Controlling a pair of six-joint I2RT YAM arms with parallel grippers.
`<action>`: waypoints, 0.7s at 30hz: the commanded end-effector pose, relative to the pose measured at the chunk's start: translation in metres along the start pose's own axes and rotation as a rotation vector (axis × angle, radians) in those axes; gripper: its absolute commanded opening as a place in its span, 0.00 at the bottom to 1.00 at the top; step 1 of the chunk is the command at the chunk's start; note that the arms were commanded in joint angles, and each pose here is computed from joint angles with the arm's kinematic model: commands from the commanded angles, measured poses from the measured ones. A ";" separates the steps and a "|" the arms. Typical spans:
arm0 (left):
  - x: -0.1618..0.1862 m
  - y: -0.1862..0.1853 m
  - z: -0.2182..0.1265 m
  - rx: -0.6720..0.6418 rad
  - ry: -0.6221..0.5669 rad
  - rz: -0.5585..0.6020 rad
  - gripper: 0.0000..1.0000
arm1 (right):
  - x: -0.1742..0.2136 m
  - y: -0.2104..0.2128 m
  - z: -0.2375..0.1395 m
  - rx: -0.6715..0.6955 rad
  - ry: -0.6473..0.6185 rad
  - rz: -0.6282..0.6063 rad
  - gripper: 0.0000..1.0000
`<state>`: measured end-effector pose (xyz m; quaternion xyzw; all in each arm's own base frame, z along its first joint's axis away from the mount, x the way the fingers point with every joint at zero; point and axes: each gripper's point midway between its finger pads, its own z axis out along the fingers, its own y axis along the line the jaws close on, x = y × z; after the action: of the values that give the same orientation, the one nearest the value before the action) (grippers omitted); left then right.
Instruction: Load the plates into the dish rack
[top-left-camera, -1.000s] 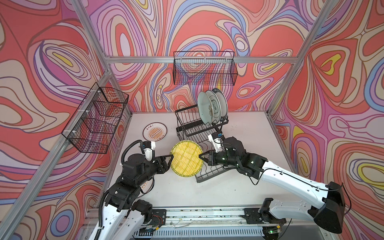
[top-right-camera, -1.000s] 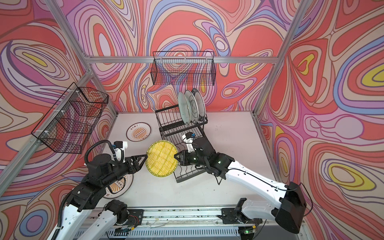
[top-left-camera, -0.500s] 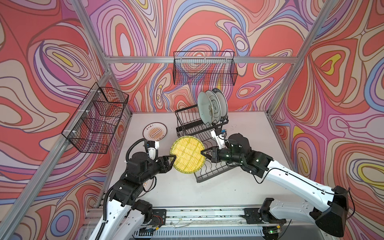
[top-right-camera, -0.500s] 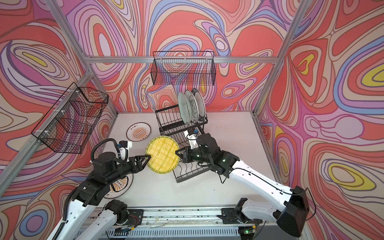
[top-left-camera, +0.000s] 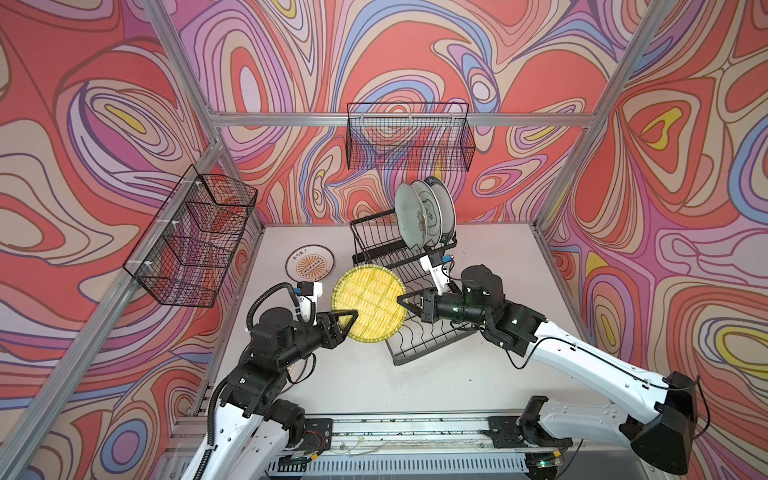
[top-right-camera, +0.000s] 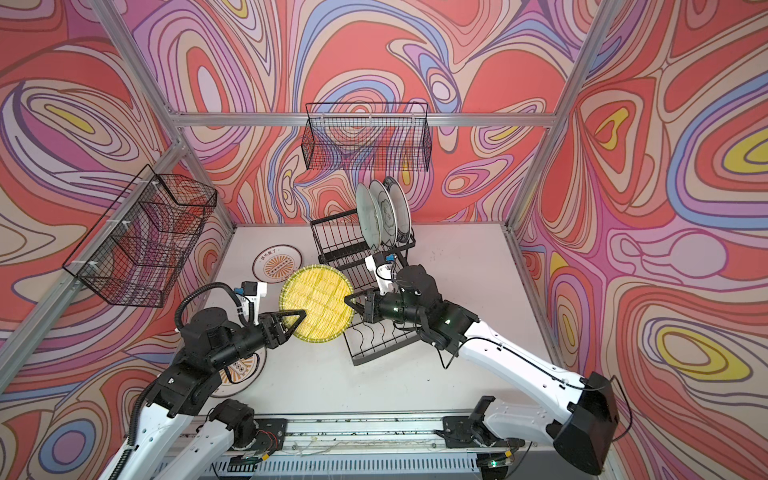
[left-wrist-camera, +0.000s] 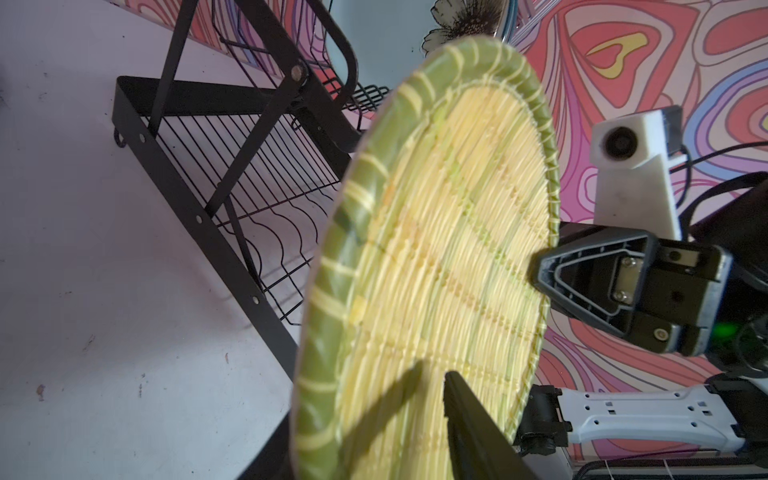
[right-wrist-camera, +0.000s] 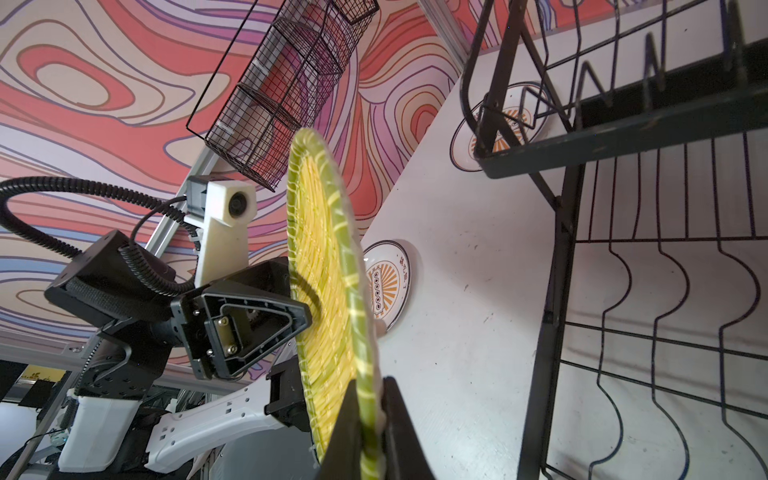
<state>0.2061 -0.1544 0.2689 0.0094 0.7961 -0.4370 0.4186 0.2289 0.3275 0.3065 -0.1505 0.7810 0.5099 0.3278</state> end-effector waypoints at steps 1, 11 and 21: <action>-0.006 -0.014 -0.003 0.073 -0.029 0.019 0.44 | -0.017 0.015 -0.010 -0.061 -0.082 -0.035 0.00; -0.014 -0.026 -0.008 0.123 -0.072 0.023 0.28 | -0.018 0.008 -0.006 -0.041 -0.101 -0.026 0.00; -0.020 -0.024 -0.008 0.123 -0.112 0.002 0.15 | -0.020 0.005 -0.007 -0.026 -0.111 -0.039 0.00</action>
<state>0.2034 -0.1566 0.2906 0.0004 0.7606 -0.4772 0.4401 0.2341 0.3260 0.3125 -0.1460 0.7652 0.5196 0.3511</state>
